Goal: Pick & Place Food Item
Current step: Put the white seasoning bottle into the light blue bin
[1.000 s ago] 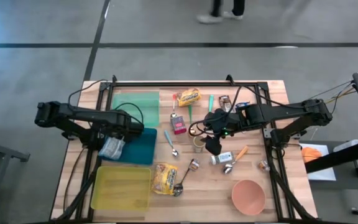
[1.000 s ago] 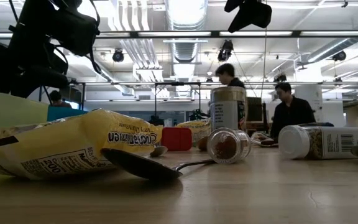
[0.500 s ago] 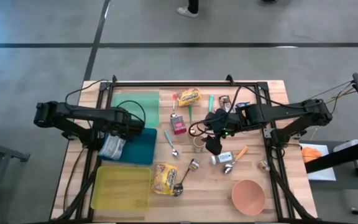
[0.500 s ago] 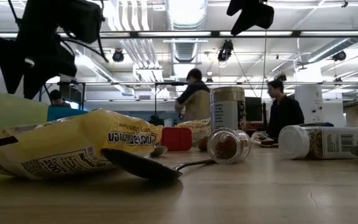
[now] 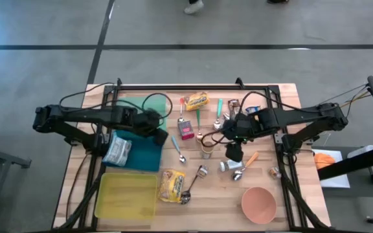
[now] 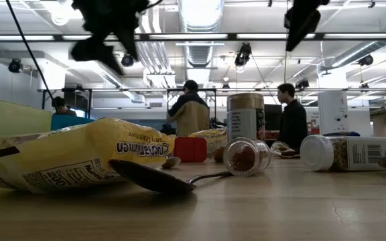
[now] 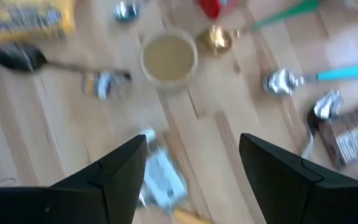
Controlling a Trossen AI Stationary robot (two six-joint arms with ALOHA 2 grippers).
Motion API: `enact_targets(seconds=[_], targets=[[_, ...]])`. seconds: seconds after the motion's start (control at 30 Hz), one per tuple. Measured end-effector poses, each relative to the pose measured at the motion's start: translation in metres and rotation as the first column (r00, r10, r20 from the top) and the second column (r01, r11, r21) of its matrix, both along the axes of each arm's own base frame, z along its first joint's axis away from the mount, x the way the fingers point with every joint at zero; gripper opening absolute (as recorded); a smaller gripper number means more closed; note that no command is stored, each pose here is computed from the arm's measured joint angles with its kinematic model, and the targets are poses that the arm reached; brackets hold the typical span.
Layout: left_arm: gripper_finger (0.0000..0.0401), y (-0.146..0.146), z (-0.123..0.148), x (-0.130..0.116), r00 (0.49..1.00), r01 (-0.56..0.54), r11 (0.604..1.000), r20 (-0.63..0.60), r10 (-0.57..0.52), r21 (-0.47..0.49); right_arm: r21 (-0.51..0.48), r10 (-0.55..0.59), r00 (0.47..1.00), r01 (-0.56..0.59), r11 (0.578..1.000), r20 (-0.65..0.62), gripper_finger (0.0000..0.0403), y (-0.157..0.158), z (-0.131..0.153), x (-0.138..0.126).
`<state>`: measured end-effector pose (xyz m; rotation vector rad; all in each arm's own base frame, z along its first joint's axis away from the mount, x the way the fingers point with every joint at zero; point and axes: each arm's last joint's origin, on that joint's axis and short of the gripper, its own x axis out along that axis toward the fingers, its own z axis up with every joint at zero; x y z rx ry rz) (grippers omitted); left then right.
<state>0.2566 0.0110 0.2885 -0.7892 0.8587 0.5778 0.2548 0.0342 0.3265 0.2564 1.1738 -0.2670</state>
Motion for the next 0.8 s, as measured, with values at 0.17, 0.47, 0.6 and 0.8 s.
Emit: enact_targets(seconds=[0.17, 0.47, 0.6, 0.8], targets=[[0.0234, -0.001, 0.007, 0.011, 0.988, 0.067, 0.998, 0.136, -0.069, 0.018, -0.01, 0.119, 0.989, -0.121, 0.993, -0.092, 0.0256, 0.012, -0.018, -0.007], [0.0234, -0.002, 0.005, 0.014, 0.985, 0.106, 0.994, 0.135, -0.11, 0.037, 0.052, 0.189, 0.961, -0.183, 0.982, -0.203, 0.0256, 0.019, -0.062, -0.015], [0.0234, -0.002, 0.005, 0.014, 0.984, 0.111, 0.993, 0.136, -0.116, 0.041, 0.056, 0.212, 0.958, -0.205, 0.977, -0.193, 0.0256, 0.019, -0.078, -0.015], [0.0234, -0.002, 0.006, 0.015, 0.98, 0.119, 0.992, 0.153, -0.124, 0.045, 0.059, 0.28, 0.943, -0.274, 0.96, -0.177, 0.0256, 0.022, -0.099, -0.017]])
